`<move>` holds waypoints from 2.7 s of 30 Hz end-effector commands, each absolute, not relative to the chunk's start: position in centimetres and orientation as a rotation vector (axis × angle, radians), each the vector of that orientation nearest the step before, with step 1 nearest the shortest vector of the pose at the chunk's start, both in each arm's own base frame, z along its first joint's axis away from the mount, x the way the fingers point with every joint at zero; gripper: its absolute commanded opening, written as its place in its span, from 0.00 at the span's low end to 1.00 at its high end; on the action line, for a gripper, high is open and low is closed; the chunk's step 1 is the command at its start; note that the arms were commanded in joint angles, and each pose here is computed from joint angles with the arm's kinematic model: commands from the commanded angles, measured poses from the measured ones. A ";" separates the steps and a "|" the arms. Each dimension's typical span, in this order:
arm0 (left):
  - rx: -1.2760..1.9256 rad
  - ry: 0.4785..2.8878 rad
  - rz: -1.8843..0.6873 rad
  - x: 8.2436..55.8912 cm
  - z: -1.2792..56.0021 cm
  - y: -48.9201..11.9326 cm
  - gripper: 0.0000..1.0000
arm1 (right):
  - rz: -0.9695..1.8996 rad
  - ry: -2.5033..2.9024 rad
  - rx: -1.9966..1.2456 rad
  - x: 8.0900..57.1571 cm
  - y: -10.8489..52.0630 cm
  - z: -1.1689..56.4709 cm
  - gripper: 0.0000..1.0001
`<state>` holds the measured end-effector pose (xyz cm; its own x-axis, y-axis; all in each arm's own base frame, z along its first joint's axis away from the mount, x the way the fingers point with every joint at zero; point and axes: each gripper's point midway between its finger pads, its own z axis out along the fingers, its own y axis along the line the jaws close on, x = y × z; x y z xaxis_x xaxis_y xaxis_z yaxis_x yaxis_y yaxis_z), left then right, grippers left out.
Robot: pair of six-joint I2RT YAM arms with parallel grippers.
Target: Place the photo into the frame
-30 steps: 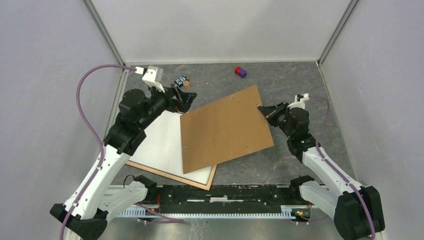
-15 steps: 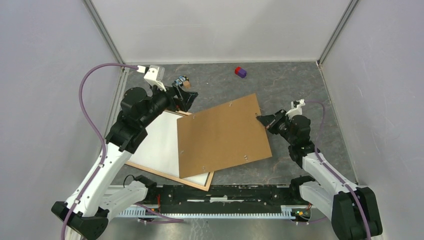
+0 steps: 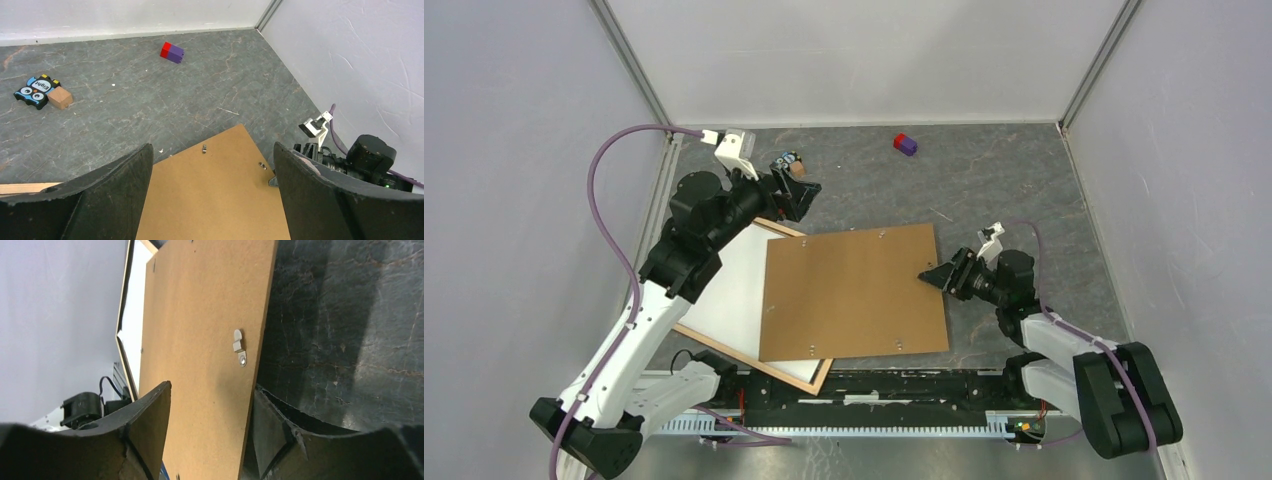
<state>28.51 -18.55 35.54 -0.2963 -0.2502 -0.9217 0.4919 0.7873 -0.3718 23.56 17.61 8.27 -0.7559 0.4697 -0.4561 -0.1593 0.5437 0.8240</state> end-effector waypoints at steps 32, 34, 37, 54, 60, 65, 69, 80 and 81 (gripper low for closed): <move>0.163 1.736 -0.811 29.5 35.1 -19.5 0.94 | 1.384 2.115 0.337 20.0 18.9 5.7 0.00; 0.164 1.740 -0.816 29.5 35.0 -19.6 0.94 | 1.297 2.185 0.379 20.1 18.2 4.1 0.00; 0.163 1.751 -0.824 29.6 34.7 -19.7 0.94 | 1.263 2.180 0.465 20.2 17.6 4.0 0.00; -0.476 2.080 -0.624 34.8 24.3 -14.7 0.97 | 1.100 2.152 0.498 21.6 13.8 3.4 0.00; -0.848 2.173 -0.639 36.0 17.7 -12.5 0.87 | 1.139 2.107 0.386 22.2 14.4 5.4 0.00; -1.121 2.194 -0.597 37.3 13.7 -10.8 0.68 | 1.128 2.073 0.349 22.6 14.3 6.4 0.00; -1.247 2.204 -0.556 38.9 11.2 -10.1 0.58 | 1.100 2.064 0.336 22.6 14.0 6.4 0.00; -1.366 2.290 -0.363 40.9 5.0 -8.7 0.56 | 1.086 2.066 0.315 22.3 13.8 6.1 0.00; -1.367 2.298 -0.346 41.0 4.7 -8.6 0.55 | 1.085 2.065 0.315 22.3 13.8 6.1 0.00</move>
<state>38.83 -9.25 4.04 -0.4722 -0.8554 -0.2128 -0.7461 0.5164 -0.4202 21.40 14.88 6.42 -0.7237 0.5511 -0.4153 -0.0796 0.5311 0.8436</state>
